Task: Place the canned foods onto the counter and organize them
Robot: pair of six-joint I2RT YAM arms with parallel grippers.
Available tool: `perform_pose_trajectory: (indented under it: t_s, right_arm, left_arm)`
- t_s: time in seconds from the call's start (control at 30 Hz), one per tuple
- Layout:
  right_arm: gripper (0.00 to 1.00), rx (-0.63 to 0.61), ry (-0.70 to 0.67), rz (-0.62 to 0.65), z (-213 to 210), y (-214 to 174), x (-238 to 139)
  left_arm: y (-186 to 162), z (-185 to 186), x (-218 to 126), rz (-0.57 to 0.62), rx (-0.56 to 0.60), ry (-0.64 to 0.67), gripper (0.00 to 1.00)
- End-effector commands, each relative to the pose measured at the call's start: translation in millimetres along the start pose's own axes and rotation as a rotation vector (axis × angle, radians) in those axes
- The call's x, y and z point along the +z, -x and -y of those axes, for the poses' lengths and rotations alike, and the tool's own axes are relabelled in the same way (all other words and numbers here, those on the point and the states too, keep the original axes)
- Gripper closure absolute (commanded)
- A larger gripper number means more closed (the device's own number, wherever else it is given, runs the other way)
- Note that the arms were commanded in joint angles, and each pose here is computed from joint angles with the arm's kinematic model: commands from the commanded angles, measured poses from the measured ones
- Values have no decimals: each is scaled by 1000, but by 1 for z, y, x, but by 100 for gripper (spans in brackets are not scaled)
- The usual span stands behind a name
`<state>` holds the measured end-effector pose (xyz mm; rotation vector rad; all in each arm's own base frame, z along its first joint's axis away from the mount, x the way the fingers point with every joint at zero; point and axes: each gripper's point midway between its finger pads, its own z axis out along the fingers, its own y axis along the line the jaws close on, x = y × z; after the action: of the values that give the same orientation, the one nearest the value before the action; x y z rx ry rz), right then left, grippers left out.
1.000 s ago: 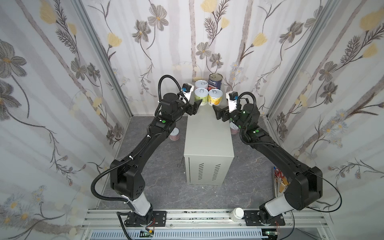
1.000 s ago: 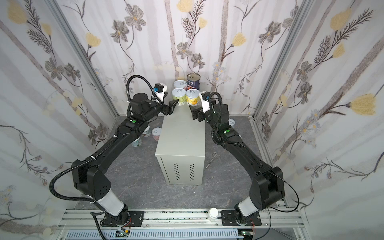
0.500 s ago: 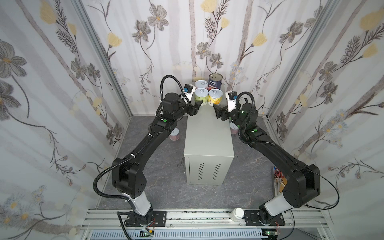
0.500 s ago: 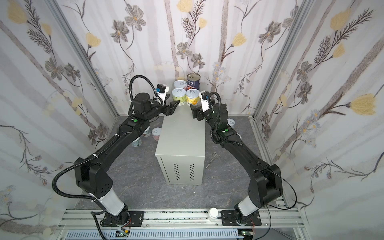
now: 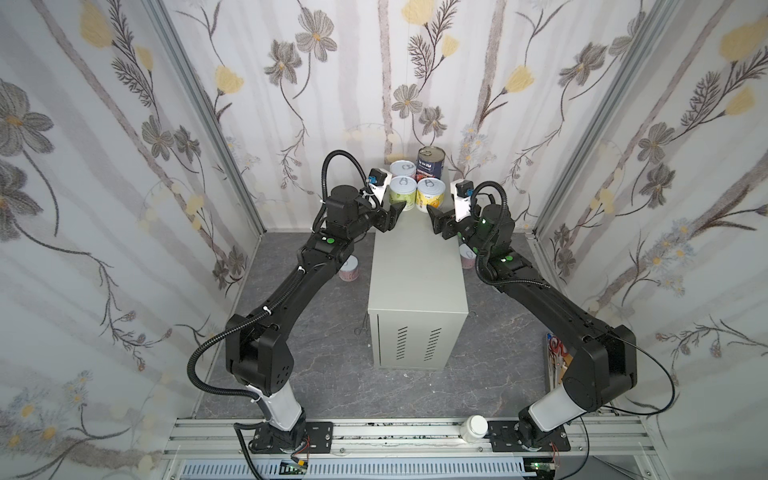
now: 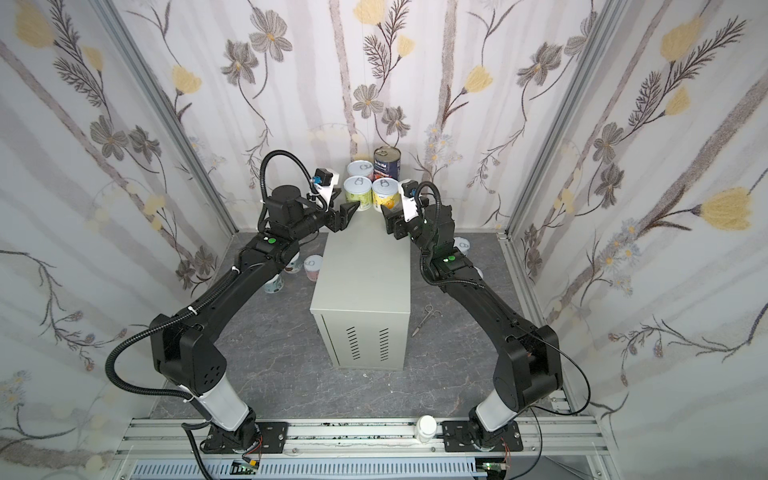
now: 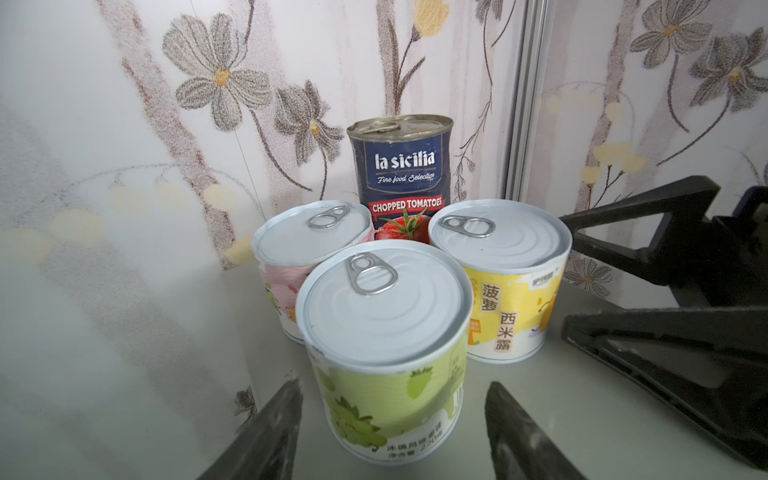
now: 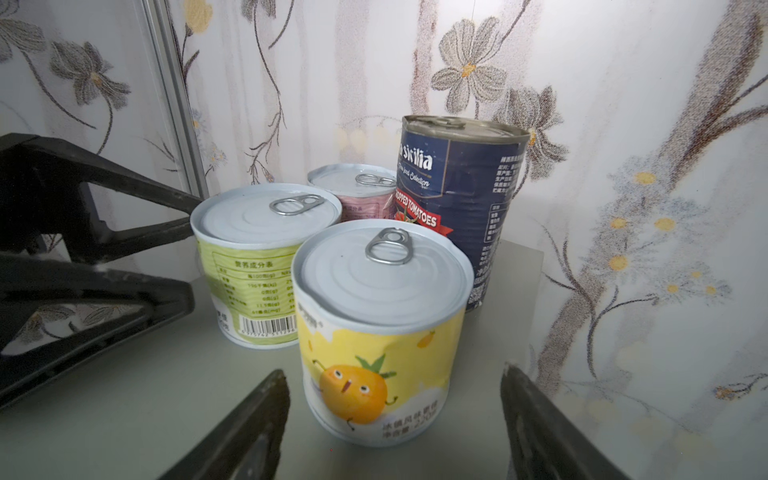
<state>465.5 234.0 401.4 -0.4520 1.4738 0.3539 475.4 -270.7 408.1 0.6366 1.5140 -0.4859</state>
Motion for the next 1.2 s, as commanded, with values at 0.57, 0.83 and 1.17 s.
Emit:
perform_pose_trajectory:
  t_s: [0.57, 0.83, 1.17]
  right_arm:
    - [28, -23, 41, 11, -7, -3, 14]
    - [30, -27, 43, 12, -7, -4, 16]
    - [32, -31, 38, 14, -6, -4, 19]
  left_arm:
    - [6, 0, 6, 35, 14, -9, 33]
    - [6, 1, 10, 36, 12, -20, 34]
    - [5, 1, 13, 34, 10, -26, 35]
